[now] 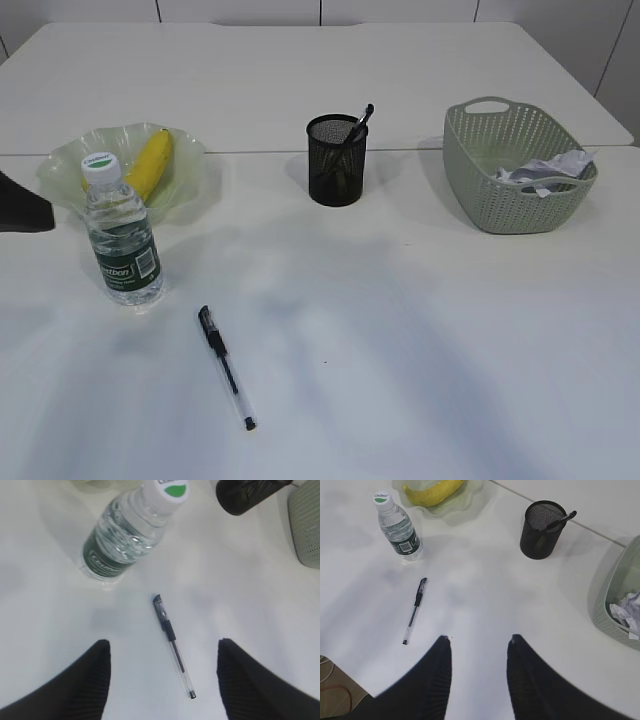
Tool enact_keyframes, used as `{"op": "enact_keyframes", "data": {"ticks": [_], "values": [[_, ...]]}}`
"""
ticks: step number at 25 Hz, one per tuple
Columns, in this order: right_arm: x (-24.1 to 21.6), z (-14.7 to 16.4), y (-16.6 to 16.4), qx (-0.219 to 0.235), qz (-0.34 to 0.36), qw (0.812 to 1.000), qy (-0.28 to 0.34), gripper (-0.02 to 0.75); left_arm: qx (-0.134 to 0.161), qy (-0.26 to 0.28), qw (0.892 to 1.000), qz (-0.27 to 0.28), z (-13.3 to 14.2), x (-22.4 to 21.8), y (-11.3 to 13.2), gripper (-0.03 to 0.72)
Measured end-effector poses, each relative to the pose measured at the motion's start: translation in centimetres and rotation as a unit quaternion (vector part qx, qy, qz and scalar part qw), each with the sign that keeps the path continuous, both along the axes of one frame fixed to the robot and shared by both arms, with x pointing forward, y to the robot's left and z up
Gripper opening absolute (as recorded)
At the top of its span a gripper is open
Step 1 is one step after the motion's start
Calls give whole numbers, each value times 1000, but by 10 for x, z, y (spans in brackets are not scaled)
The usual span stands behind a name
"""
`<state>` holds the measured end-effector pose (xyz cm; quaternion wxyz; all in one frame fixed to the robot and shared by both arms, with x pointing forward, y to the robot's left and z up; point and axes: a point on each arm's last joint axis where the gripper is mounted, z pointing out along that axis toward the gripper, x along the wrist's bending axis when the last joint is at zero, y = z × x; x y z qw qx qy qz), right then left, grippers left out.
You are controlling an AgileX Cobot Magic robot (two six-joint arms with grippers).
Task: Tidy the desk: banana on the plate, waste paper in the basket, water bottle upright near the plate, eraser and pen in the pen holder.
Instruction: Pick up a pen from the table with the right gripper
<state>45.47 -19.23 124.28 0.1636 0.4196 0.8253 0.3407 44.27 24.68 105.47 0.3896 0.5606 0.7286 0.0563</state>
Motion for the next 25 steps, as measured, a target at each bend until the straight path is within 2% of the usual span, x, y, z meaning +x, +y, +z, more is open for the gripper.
{"op": "enact_keyframes", "data": {"ticks": [4,11,16,25], "values": [[-1,1,0,2,0,1000,-2,283,-5,9,1000,-29,-13,10,-22,477],[-1,-2,0,-1,0,1000,4,283,-3,59,997,-50,-49,27,-54,477],[1,-16,1,-10,1,1000,27,283,-2,83,996,-36,-71,39,-62,478],[1,-18,1,-8,2,999,32,283,0,126,992,-12,-102,52,-67,478]]}}
